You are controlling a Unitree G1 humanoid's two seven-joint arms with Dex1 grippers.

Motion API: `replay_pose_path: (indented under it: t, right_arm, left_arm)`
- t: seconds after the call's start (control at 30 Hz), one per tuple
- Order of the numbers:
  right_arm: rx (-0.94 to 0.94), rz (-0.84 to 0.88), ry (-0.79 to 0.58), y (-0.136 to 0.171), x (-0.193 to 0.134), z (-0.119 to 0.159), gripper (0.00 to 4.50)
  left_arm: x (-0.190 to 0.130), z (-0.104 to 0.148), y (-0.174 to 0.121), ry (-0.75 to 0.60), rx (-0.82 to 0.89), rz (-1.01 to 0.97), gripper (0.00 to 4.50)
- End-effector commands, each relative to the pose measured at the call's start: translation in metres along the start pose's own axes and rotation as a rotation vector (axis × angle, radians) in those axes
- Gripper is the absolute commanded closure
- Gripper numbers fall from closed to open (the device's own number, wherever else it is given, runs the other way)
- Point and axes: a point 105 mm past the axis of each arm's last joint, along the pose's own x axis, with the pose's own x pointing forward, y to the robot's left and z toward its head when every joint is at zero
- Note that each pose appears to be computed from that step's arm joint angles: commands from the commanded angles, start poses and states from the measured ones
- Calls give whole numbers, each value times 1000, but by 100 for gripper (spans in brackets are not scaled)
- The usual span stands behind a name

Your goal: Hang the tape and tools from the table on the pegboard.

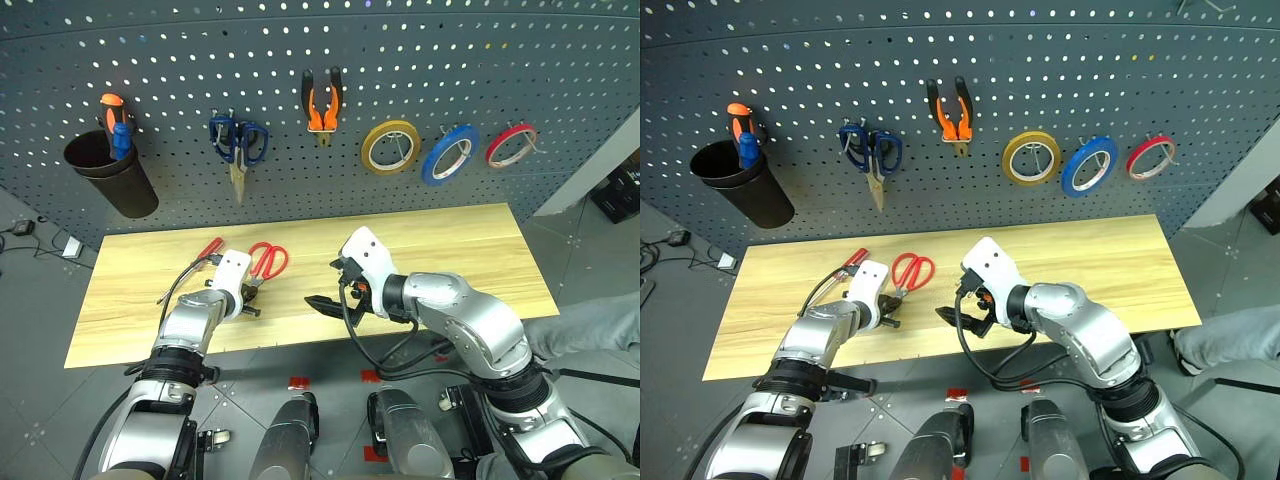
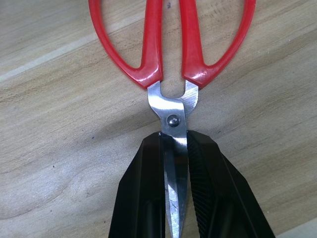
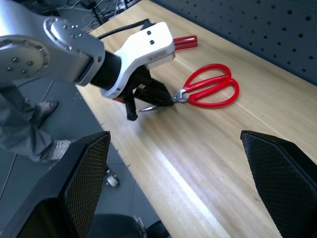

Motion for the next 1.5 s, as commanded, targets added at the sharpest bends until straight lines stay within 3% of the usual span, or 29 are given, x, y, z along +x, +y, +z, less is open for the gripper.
replay_pose_path:
  t: [0.03,0.2,0.37,0.5,0.73,1.07,1.27,1.5]
  right_arm:
    - [-75,65,-54,14,-4,16,0]
    - [-135,80,-61,16,-6,20,0]
    - [-177,69,-85,14,-13,25,0]
    - [-198,52,-104,13,-20,26,0]
    - [-211,6,-133,5,-26,29,0]
    - [-202,-129,-252,-26,-19,68,0]
    - [-258,-190,-356,-35,-25,95,0]
    - [-327,-184,-452,-24,-27,113,0]
  left_arm:
    - [-2,-22,4,56,13,0,414]
    - [-14,-7,9,-45,43,-2,414]
    - [-62,18,1,-308,184,36,414]
    - [-113,37,-10,-549,412,160,414]
    - [-164,66,-13,-777,416,390,414]
    - [-150,117,-3,-872,438,411,414]
    - [-138,127,5,-866,448,406,414]
    - [-126,137,4,-866,478,380,414]
